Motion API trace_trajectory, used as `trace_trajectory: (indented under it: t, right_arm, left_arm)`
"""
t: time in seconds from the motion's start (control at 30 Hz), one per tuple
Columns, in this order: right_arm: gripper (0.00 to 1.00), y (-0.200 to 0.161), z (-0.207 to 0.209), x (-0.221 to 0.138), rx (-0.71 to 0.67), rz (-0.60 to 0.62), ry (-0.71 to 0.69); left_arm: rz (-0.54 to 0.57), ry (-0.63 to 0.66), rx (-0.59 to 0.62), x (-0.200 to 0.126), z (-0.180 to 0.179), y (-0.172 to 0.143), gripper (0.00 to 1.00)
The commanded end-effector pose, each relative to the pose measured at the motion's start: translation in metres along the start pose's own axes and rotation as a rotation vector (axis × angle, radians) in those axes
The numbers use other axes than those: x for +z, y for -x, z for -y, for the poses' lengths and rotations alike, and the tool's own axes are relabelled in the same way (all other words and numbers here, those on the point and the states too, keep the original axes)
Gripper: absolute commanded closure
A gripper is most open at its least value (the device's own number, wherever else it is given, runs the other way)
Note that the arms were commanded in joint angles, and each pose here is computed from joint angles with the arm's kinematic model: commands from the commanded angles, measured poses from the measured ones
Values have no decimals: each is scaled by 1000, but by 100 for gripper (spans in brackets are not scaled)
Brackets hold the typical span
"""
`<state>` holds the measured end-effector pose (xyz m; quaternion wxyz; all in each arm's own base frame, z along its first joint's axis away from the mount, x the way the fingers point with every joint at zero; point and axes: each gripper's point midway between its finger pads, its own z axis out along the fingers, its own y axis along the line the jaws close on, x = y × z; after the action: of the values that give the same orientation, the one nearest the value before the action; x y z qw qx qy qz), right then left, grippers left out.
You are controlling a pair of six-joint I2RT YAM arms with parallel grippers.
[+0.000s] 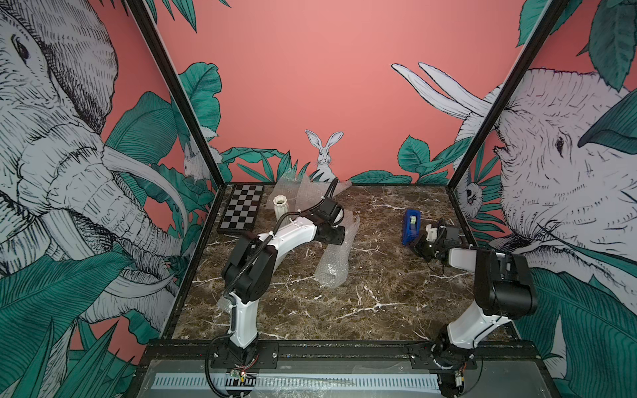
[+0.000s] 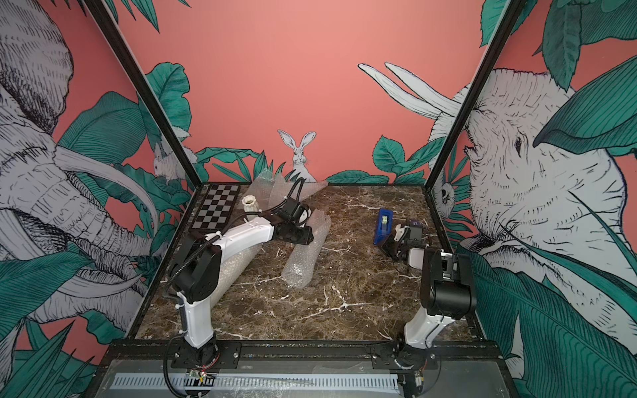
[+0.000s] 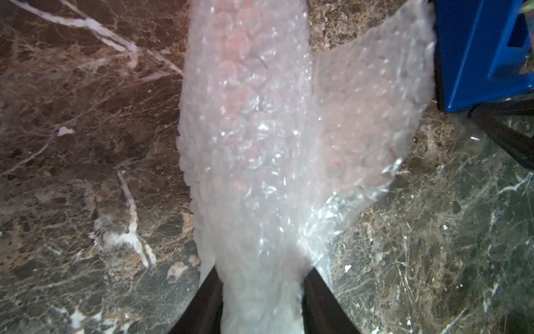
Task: Wrap vases in bubble wrap
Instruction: Tear off the tape using the Tape Cutter, then stick the tape on the bubble wrap.
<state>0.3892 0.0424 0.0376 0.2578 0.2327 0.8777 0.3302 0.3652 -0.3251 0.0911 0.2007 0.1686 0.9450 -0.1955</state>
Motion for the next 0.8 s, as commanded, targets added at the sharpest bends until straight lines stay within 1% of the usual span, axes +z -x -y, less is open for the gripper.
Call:
trace_trajectory:
  t: [0.0,0.1,0.17,0.27,0.37,0.4,0.6,0.67,0.77]
  right_arm:
    - [100,-13,-8,2,3,-35,28]
    - [100,-17,-37,-7,-69,-46,111]
    - [100,-26,-62,-11,-144,-75,177]
    - [100,-48,-107,-18,-309,-123,272]
    - [100,-76,-141,-20,-480,-178,322]
    - [100,-85,-150,-19,-525,-197,337]
    - [100,-118,-182,-14,-685,-278,417]
    - [100,-125,-189,-12,-721,-297,435]
    - [100,-124,-193,-7,-741,-298,429]
  left_arm:
    - [-127,49,22,17,-10,-34,58]
    - [-131,46,40,17,-8,-34,58]
    - [-133,47,51,18,-9,-34,58]
    - [-139,49,71,20,-9,-35,58]
    - [-144,49,93,22,-9,-35,58]
    - [-154,33,127,24,4,-42,58]
    - [-171,5,187,26,14,-49,58]
    - [-178,-4,202,27,17,-51,58]
    - [-195,-36,205,29,22,-57,59]
